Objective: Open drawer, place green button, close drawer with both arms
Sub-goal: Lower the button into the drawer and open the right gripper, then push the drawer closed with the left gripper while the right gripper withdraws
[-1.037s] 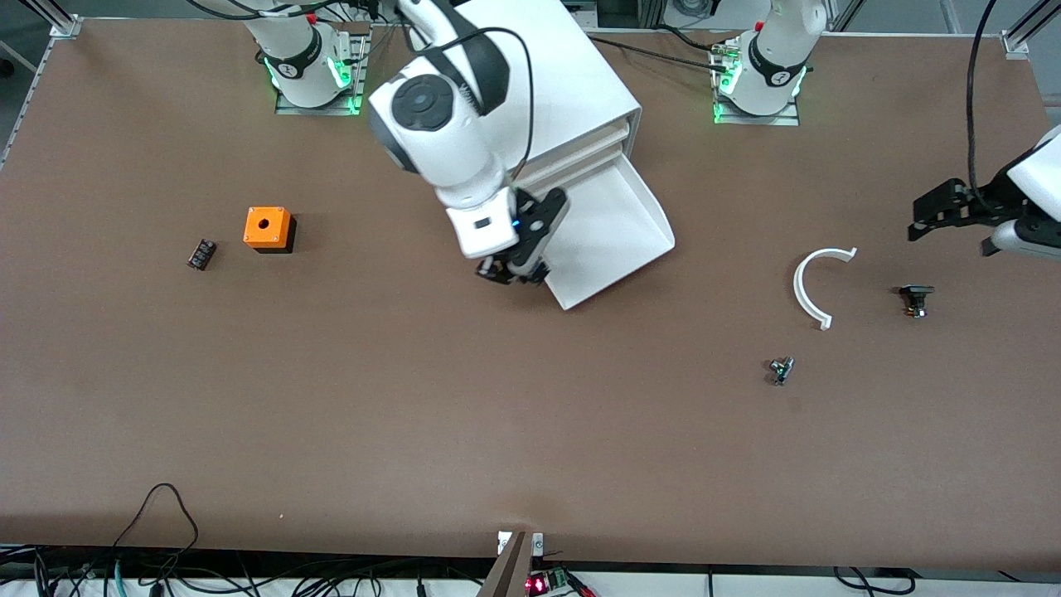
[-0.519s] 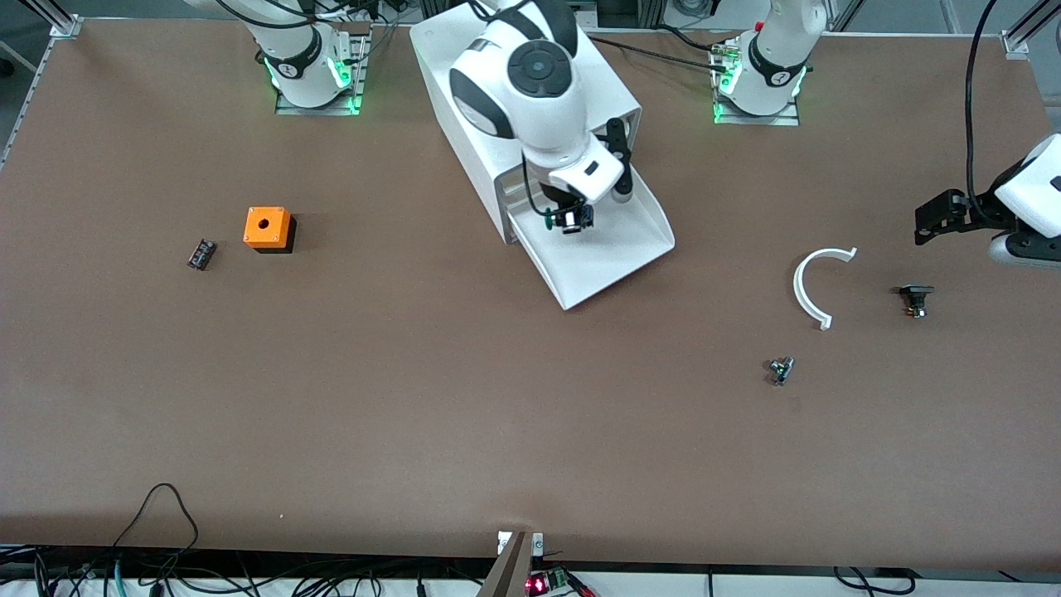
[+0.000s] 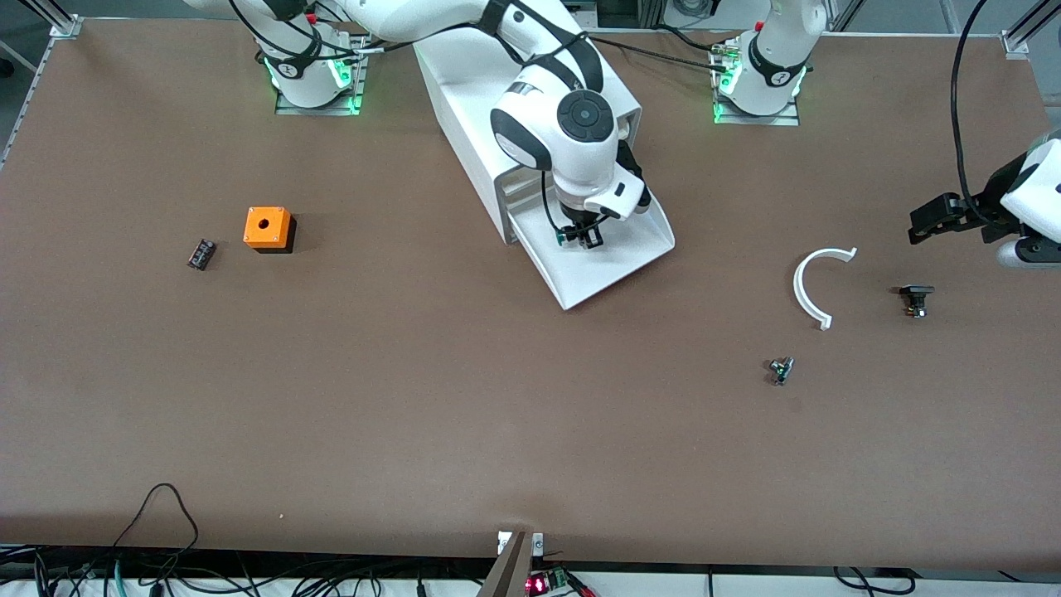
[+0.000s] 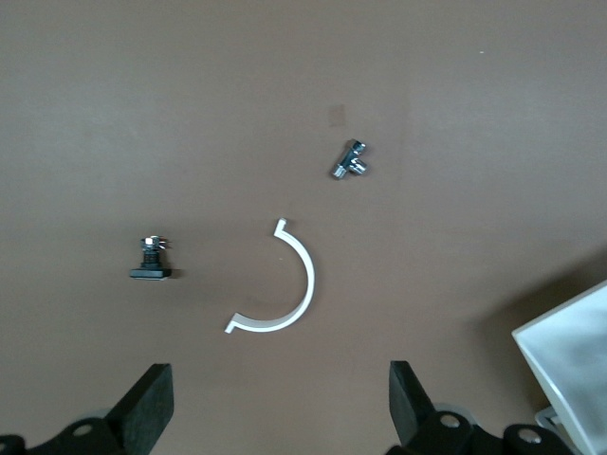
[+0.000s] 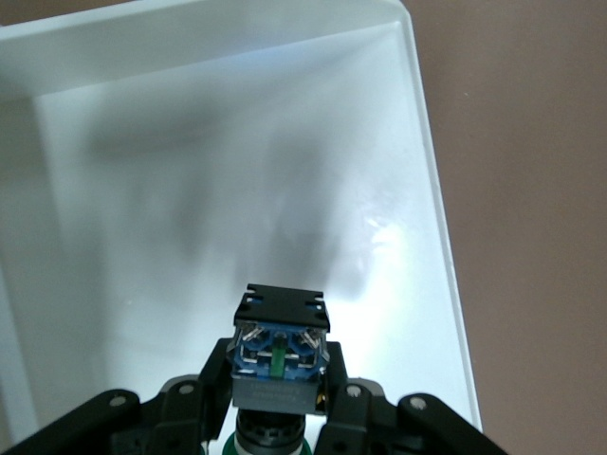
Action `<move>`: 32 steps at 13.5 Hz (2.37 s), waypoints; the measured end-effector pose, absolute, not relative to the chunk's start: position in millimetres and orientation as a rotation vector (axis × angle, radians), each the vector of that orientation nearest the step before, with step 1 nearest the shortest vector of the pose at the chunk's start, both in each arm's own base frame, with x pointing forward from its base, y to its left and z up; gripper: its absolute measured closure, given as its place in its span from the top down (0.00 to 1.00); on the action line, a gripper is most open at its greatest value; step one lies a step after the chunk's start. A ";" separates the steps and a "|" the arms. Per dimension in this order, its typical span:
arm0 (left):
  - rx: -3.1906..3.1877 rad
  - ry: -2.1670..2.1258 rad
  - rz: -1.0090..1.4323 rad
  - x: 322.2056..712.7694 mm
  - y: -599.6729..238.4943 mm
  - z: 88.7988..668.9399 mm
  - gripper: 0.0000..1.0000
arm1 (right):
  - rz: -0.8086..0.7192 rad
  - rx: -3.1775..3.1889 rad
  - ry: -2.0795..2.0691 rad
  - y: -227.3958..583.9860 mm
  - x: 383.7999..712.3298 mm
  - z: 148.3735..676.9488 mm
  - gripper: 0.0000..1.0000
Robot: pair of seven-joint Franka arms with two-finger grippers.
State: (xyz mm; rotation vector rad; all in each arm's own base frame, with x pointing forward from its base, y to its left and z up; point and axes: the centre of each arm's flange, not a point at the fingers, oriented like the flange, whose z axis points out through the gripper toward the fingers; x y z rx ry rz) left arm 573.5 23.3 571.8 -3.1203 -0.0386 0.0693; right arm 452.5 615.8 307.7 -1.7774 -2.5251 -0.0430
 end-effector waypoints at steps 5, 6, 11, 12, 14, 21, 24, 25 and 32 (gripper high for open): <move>-3.118 -0.151 0.063 562.7 21.4 578.7 1.00 | -0.050 -1.758 -2.551 629.0 443.7 290.2 0.42; -3.118 -0.159 0.064 562.2 20.5 578.5 1.00 | -0.052 -1.762 -2.549 629.0 444.4 287.4 0.49; -3.141 -0.141 0.080 568.3 -4.0 552.2 1.00 | -0.099 -1.880 -2.466 630.5 451.7 301.2 1.00; -3.165 -0.149 0.064 574.2 -13.8 534.7 1.00 | -0.152 -1.905 -2.446 632.2 458.4 318.6 1.00; -3.203 -0.212 0.056 584.1 -40.2 481.0 1.00 | -0.268 -1.962 -2.377 625.2 481.2 366.8 1.00; -3.221 -0.534 0.054 573.5 -223.8 310.2 1.00 | -0.296 -2.501 -1.610 427.7 627.6 493.3 1.00; -3.193 -0.656 0.128 554.6 -272.2 246.3 1.00 | -0.220 -2.778 -1.173 379.8 647.0 484.7 1.00; -3.189 -0.681 0.138 552.6 -276.4 231.7 1.00 | -0.193 -2.855 -1.004 368.4 649.4 480.7 1.00; -3.189 -0.552 0.243 507.0 -316.5 206.5 1.00 | 0.034 -3.170 -0.220 268.2 656.4 471.6 1.00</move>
